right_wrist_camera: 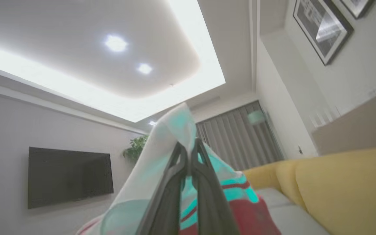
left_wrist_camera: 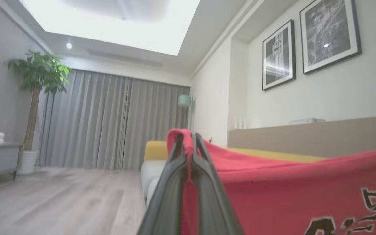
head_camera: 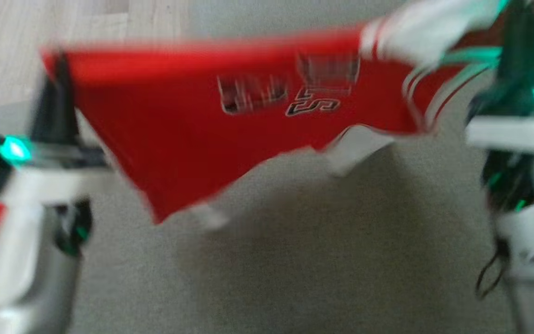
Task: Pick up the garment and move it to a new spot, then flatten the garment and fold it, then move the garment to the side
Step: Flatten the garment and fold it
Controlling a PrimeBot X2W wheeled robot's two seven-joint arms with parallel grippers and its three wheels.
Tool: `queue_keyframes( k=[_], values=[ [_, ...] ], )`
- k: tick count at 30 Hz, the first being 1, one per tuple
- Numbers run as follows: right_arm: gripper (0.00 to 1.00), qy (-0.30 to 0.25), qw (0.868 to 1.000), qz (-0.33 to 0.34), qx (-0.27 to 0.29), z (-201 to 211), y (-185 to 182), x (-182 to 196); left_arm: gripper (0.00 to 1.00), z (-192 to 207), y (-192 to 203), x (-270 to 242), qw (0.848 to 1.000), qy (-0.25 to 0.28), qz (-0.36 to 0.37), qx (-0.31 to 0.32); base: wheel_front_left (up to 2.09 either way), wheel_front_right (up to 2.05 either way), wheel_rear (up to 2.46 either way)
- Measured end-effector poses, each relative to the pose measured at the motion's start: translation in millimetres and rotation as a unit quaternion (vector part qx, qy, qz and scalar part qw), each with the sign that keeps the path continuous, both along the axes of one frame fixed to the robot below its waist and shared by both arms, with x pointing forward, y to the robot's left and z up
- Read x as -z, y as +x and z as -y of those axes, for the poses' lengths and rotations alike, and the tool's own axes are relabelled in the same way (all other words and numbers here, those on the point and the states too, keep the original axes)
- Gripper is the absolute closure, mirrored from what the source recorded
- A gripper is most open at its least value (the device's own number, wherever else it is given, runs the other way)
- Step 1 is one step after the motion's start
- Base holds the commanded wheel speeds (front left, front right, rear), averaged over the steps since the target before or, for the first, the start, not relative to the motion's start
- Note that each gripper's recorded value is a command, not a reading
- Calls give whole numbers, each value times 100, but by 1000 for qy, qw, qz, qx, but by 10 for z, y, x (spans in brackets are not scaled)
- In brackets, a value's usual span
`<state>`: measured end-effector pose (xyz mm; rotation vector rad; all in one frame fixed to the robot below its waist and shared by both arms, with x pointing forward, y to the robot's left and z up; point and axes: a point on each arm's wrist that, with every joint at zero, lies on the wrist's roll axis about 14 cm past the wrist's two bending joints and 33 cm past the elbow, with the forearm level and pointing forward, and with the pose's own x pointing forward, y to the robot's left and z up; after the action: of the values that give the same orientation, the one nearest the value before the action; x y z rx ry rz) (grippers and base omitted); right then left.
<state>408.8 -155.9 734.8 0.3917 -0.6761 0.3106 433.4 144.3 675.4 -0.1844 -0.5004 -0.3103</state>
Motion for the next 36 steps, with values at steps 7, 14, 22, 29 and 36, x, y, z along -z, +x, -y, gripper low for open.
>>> queue_keyframes(
  k=[7, 14, 22, 29, 36],
  values=[
    [100, -48, 987, 151, -7, -17, -240, -1120, 100, 16, -95, -1074, 991, 59, 120, 8, 0, 0, 0],
    [100, -101, 992, 73, 2, -43, 365, -1069, 100, -49, 303, -1011, 995, 83, 52, -7, 0, 0, 0],
    [100, -143, 990, -15, 8, -253, 1339, -522, 100, -220, 1111, -250, 997, 54, -45, -41, 0, 0, 0],
    [100, -140, 988, 7, 65, -32, 1916, -658, 100, -313, 1623, -682, 995, 32, 45, -80, 0, 0, 0],
    [100, -121, 988, -62, 77, 195, 2152, -93, 100, -302, 1793, -29, 997, -22, -25, -77, 0, 0, 0]
  ],
)
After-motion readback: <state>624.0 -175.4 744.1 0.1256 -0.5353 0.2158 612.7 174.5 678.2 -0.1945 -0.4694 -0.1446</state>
